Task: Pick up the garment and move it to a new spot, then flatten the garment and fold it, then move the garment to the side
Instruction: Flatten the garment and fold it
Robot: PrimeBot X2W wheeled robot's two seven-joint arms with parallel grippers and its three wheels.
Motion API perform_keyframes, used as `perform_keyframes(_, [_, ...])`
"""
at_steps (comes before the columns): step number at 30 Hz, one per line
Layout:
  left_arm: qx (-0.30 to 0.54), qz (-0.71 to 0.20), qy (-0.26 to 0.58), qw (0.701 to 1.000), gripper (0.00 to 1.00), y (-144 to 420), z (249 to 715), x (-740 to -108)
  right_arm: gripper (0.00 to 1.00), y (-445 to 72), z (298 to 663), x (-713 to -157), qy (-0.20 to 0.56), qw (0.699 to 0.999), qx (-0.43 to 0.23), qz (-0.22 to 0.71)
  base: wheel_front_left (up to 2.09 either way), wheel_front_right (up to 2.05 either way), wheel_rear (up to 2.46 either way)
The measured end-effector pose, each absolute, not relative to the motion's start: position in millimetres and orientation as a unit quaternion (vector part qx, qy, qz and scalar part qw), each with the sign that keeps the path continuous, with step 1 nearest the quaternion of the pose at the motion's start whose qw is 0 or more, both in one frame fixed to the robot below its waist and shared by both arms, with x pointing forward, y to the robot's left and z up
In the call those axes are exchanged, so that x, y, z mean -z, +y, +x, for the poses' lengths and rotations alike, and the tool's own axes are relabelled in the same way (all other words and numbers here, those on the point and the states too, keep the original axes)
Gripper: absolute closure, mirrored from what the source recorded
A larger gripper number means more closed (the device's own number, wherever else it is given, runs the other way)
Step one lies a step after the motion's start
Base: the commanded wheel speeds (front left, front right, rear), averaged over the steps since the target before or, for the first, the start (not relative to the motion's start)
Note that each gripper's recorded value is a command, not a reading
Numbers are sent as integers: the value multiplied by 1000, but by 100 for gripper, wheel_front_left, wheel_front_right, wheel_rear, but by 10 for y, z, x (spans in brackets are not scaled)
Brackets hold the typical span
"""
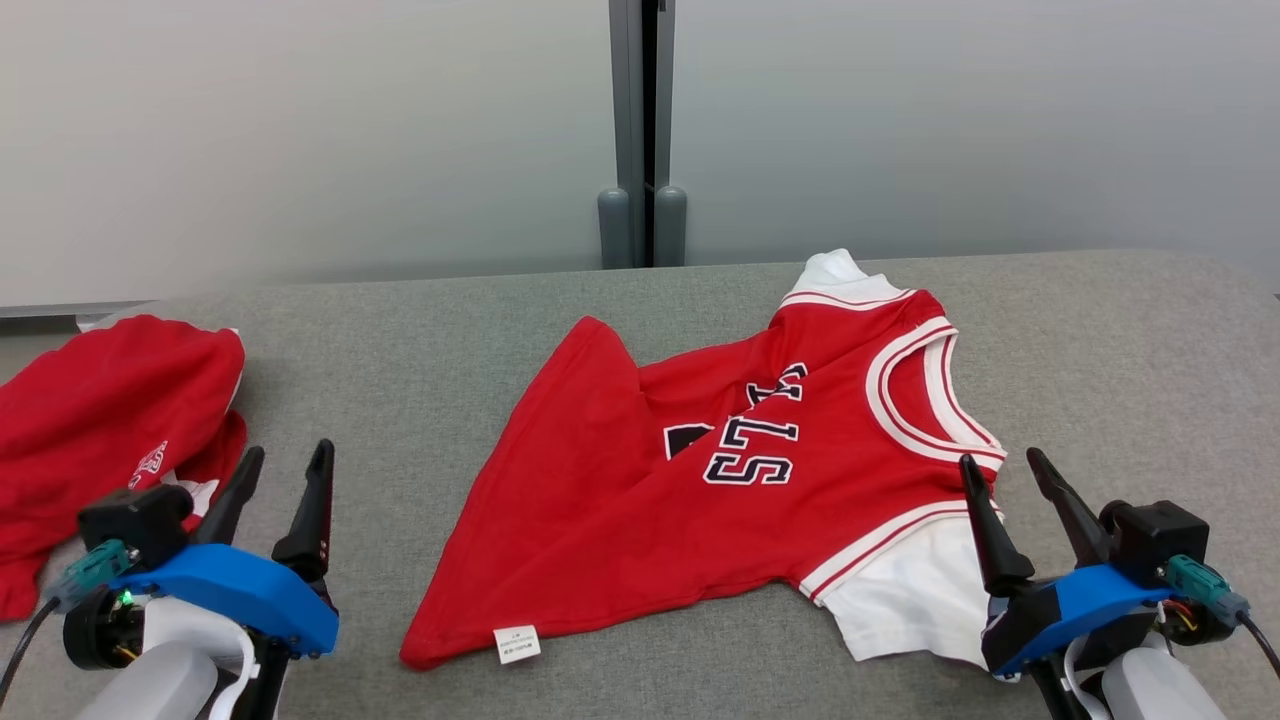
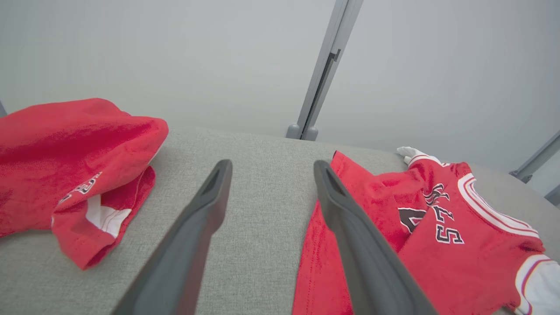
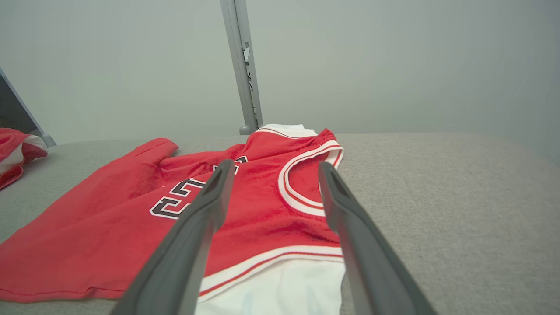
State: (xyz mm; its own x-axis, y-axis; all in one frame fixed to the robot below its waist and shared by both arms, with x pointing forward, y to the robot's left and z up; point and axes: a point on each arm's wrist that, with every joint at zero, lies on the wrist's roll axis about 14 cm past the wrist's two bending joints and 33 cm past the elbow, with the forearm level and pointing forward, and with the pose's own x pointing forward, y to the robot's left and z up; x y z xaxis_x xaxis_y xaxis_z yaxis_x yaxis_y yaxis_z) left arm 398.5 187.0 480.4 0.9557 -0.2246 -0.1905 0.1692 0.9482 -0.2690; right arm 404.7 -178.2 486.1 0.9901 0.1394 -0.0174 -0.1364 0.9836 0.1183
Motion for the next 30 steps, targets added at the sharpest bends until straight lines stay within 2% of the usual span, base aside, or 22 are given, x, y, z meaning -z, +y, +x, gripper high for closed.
perform_keyframes(3, [69,-146,60,985,0,1906,3994,-4983,0,-1780,4021,-4868,10,996,-70,59,0,0,0])
perform_keyframes(6, [46,-88,42,994,0,2006,3890,-4942,0,-1786,3980,-4900,3,996,-70,60,0,0,0])
perform_keyframes(11, [16,-87,18,996,0,1992,3741,-4937,0,-1824,3919,-5043,-24,996,-63,64,0,0,0])
perform_keyframes(18, [17,-84,1,996,0,1883,3688,-4918,0,-1760,3882,-5222,-55,994,-69,64,0,0,0])
perform_keyframes(30, [30,-81,6,996,0,1810,3662,-4808,0,-1718,3839,-5161,-46,994,-69,67,0,0,0])
